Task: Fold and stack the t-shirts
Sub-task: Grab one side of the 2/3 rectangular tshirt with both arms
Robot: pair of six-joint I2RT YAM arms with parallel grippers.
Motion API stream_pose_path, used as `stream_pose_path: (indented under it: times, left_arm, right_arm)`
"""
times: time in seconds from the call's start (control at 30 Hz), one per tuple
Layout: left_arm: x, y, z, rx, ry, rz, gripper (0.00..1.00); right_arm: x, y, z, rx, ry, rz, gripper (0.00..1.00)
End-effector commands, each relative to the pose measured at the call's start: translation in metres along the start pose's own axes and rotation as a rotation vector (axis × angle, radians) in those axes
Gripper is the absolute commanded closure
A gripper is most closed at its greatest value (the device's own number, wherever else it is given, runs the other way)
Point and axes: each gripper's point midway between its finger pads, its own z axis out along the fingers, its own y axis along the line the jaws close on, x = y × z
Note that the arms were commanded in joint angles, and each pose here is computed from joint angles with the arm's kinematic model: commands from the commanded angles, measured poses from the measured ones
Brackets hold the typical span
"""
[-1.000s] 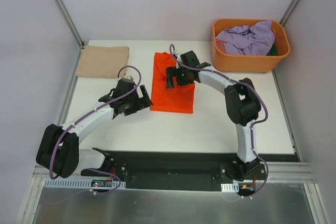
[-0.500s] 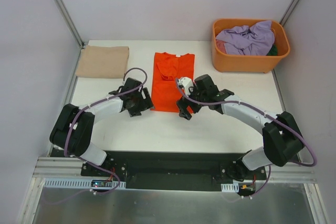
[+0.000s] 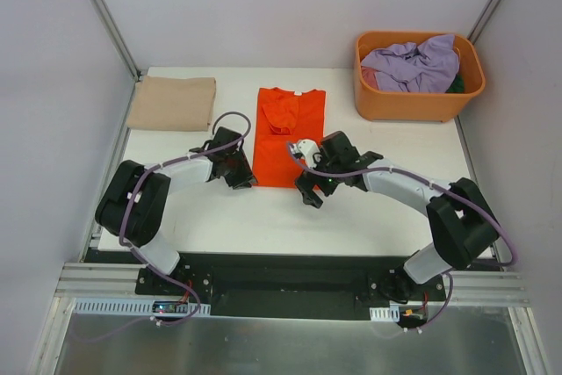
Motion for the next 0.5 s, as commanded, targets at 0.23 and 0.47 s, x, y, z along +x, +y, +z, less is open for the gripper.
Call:
stream_pose_path:
  times: [0.23,0.47]
  left_arm:
    - [-0.009,-0.012,0.009,0.023,0.002,0.038,1.0]
    - [-0.011,-0.003,0.004,0.002,-0.033,0.056,1.0]
  right_arm:
    - [-0.001,-0.01,0.011,0.09,0.125,-0.081,0.07]
    - [0.012,-0.021,0.02,0.154,0.23,-0.097,0.19]
